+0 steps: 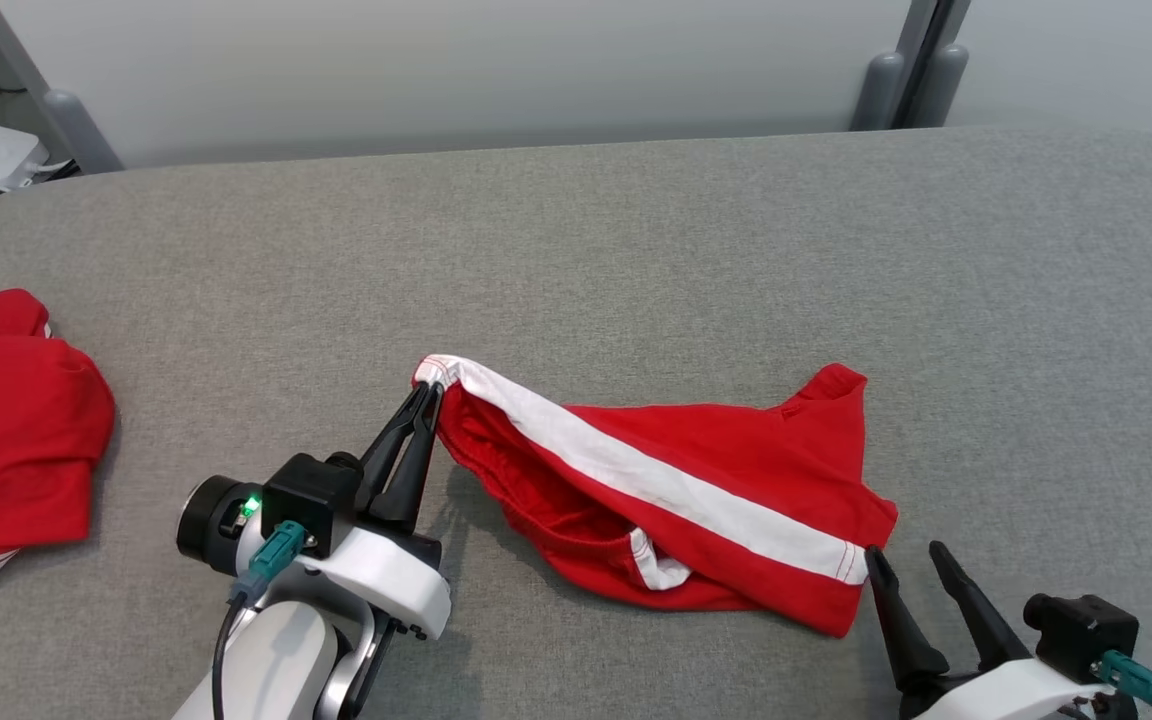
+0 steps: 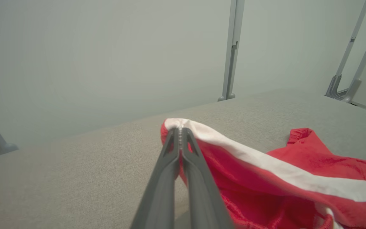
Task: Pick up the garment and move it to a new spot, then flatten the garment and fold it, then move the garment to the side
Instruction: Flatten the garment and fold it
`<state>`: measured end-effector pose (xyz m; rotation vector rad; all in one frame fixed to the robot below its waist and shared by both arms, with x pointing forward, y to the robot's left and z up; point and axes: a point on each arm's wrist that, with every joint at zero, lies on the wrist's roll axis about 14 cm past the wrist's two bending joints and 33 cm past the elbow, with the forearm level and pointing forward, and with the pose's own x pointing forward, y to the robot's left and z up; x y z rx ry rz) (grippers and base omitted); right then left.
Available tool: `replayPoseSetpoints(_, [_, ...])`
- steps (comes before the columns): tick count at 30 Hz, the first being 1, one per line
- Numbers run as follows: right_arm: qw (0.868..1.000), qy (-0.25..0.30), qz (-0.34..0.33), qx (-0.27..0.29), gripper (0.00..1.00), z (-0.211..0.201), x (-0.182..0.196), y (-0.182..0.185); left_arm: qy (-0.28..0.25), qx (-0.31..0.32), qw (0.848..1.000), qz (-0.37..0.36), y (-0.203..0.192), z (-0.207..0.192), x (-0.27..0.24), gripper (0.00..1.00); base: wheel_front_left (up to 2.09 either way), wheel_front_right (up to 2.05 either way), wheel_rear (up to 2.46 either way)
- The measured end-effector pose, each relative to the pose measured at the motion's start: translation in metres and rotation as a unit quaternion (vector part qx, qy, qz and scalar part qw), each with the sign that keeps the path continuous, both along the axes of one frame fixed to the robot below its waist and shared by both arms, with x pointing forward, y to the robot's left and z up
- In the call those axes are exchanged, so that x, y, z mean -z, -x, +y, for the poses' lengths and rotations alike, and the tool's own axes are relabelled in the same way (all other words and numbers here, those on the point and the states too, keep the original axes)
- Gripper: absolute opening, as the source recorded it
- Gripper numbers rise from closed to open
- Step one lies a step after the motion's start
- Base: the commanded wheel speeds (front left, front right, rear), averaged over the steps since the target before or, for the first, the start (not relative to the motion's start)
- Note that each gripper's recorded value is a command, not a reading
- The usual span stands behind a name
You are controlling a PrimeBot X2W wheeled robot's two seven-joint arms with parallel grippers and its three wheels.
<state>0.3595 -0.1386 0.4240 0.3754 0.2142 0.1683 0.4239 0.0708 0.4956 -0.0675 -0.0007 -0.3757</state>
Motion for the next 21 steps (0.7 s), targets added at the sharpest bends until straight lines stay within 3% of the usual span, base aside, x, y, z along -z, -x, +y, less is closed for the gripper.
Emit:
replayPoseSetpoints(10, [0.998,-0.032,0.046,-0.018,1.0,0.02,0.023,0.004,0.01,-0.03,0.999,0.004,0.006,0.016,0.005,0.0,0.0,0.0,0.0])
replayPoseSetpoints(21, [0.997,-0.018,0.042,-0.06,0.98,0.039,0.022,0.001,0.01,-0.034,0.999,-0.002,0.005,0.018,0.003,0.0,0.0,0.0,0.0])
